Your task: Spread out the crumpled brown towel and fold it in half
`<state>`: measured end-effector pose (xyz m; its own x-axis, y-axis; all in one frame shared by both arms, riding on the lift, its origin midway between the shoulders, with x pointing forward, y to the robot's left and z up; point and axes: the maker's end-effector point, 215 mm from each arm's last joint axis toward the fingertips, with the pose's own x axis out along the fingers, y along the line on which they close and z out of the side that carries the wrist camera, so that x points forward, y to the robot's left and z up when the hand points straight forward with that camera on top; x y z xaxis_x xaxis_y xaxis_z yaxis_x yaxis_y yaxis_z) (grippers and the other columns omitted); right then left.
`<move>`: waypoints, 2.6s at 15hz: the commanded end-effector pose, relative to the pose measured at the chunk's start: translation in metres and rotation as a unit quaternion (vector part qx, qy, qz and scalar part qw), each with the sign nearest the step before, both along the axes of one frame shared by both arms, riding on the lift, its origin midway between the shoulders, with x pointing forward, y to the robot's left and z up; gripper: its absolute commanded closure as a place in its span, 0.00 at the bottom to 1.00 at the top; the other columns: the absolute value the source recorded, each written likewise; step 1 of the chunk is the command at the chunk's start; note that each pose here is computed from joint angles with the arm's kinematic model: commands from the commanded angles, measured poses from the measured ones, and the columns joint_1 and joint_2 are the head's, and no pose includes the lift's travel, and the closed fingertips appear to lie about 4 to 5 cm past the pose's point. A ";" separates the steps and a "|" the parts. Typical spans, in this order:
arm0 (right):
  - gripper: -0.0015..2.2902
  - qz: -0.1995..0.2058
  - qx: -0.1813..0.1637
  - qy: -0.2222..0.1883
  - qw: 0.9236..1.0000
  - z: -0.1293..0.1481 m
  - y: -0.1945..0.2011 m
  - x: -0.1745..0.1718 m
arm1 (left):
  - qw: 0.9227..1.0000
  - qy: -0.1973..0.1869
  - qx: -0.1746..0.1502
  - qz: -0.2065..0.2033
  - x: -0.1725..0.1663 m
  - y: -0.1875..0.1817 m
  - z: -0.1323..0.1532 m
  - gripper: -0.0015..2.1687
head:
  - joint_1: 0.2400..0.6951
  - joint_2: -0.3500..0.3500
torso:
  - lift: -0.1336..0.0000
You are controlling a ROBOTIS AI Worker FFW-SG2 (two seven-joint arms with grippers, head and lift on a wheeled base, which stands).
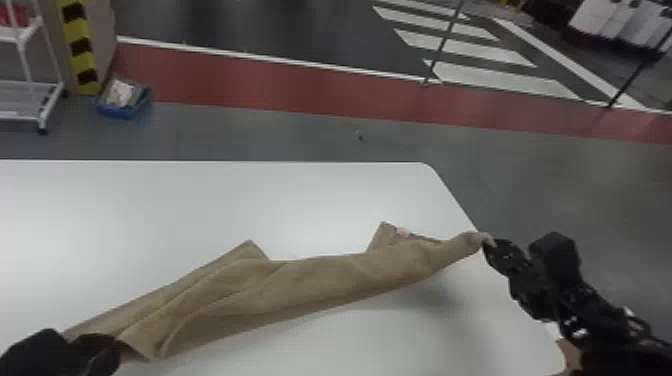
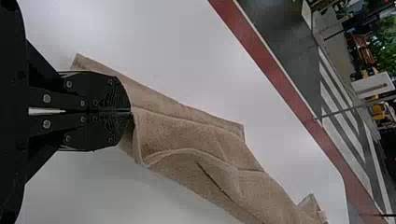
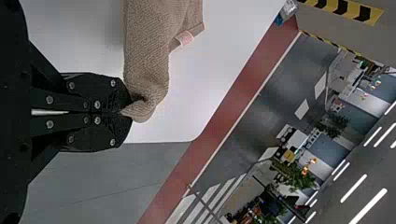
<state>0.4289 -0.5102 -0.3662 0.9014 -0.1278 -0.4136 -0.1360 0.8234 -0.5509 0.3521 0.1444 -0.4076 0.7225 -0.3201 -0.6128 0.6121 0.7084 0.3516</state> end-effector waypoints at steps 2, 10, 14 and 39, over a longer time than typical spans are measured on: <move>0.61 -0.022 0.010 -0.001 1.000 0.007 -0.015 0.004 | 1.000 -0.013 0.013 0.021 0.004 0.011 0.001 0.00 | 1.00 0.00 | 0.07; 0.61 -0.014 0.002 0.005 1.000 0.002 -0.017 -0.002 | 0.997 -0.019 0.051 0.060 0.010 0.064 -0.007 0.10 | 1.00 0.00 | 0.07; 0.59 0.040 -0.034 0.001 0.999 -0.003 0.006 -0.012 | 0.997 -0.030 0.053 0.046 0.019 0.057 -0.011 0.10 | 1.00 0.00 | 0.07; 0.18 0.067 -0.220 0.179 0.956 -0.032 -0.104 -0.078 | 0.998 -0.025 0.047 0.042 0.018 0.051 -0.021 0.10 | 1.00 0.00 | 0.07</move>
